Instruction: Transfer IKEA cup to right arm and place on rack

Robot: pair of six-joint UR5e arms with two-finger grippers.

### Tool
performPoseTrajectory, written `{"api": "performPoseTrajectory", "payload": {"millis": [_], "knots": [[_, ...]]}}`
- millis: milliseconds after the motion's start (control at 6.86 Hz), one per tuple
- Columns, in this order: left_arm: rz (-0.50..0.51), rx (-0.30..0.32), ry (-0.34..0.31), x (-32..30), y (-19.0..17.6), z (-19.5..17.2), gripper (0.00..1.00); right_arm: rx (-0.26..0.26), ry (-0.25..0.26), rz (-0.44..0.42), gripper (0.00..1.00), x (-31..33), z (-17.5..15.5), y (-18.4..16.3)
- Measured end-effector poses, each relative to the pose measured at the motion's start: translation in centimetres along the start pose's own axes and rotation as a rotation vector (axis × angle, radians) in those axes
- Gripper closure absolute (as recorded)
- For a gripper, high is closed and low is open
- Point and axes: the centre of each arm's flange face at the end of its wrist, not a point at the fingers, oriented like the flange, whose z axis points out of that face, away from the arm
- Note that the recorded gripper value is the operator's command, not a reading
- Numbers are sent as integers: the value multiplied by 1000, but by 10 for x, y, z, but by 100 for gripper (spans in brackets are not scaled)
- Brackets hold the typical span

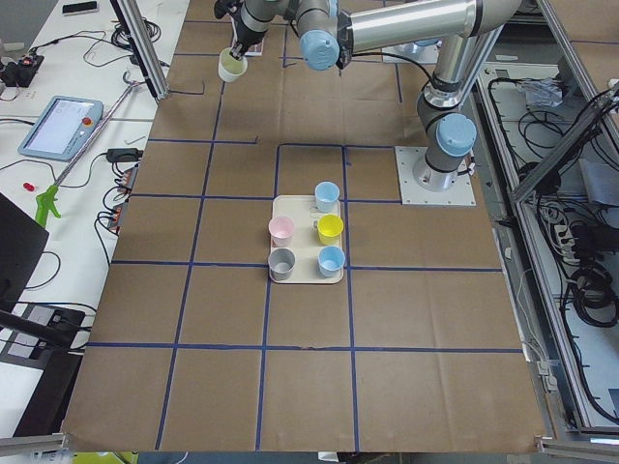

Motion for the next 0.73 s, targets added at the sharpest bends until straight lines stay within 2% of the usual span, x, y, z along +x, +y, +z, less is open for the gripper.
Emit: {"api": "performPoseTrajectory", "payload": {"millis": [146,437,583,729], "knots": [[49,129,82,13,-1,3,100,66,-95,91,0,-1,-2,9],[167,348,212,34,20,21,100,116,-264,366,0,4,-10,39],[224,428,241,44,49,36,100,126,-342,505,0,14,-9,62],[270,480,247,56,86,54,100,131,-412,625,0,26,-7,84]]}}
